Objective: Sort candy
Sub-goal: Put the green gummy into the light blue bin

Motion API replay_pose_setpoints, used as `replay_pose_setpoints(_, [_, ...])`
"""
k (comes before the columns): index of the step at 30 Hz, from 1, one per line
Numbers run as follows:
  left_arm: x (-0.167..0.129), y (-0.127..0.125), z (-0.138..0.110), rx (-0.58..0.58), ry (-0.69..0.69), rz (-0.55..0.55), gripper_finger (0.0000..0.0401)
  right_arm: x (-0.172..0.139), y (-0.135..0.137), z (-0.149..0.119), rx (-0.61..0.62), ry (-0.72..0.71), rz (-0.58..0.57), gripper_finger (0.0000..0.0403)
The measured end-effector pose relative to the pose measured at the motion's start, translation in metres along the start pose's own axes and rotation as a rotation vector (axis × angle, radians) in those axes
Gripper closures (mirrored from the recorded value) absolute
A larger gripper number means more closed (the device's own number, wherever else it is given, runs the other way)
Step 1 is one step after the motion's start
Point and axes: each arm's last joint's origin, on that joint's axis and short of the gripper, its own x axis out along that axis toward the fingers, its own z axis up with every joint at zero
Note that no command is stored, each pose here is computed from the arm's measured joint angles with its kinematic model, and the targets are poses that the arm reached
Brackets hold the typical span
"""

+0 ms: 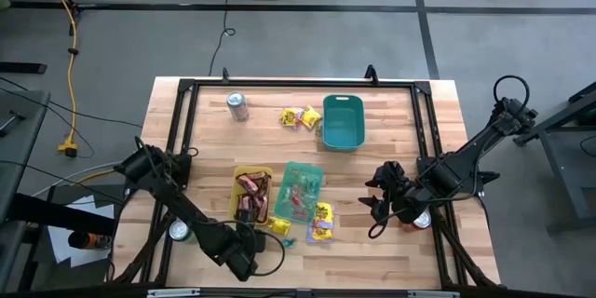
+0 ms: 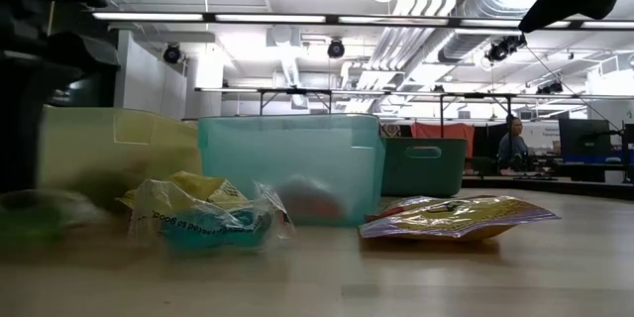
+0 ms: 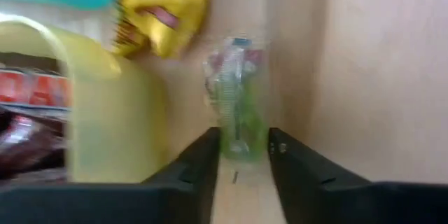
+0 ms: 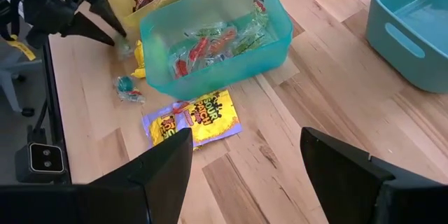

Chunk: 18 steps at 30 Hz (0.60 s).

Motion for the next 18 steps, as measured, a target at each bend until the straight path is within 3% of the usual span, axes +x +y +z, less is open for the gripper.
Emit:
replay_pose_setpoints(4, [-0.006, -0.001, 0.000, -0.016, 0.065, -0.117, 0.0382, 0.000, 0.000, 0.000, 0.000, 0.000, 0.000, 0.0142])
replay_pose_setpoints(7, [-0.025, 0.002, 0.002, -0.024, 0.056, -0.198, 0.0386, 0.000, 0.001, 0.000, 0.004, -0.003, 0.005, 0.0142])
replay_pose_setpoints(12, [-0.082, 0.024, 0.009, -0.015, -0.108, -0.279, 0.0398, 0.000, 0.004, 0.002, 0.024, -0.031, 0.028, 0.0142])
replay_pose_setpoints(18, [-0.138, 0.088, 0.027, -0.152, -0.447, -0.121, 0.0400, 0.003, 0.010, 0.015, 0.109, -0.107, 0.098, 0.0142])
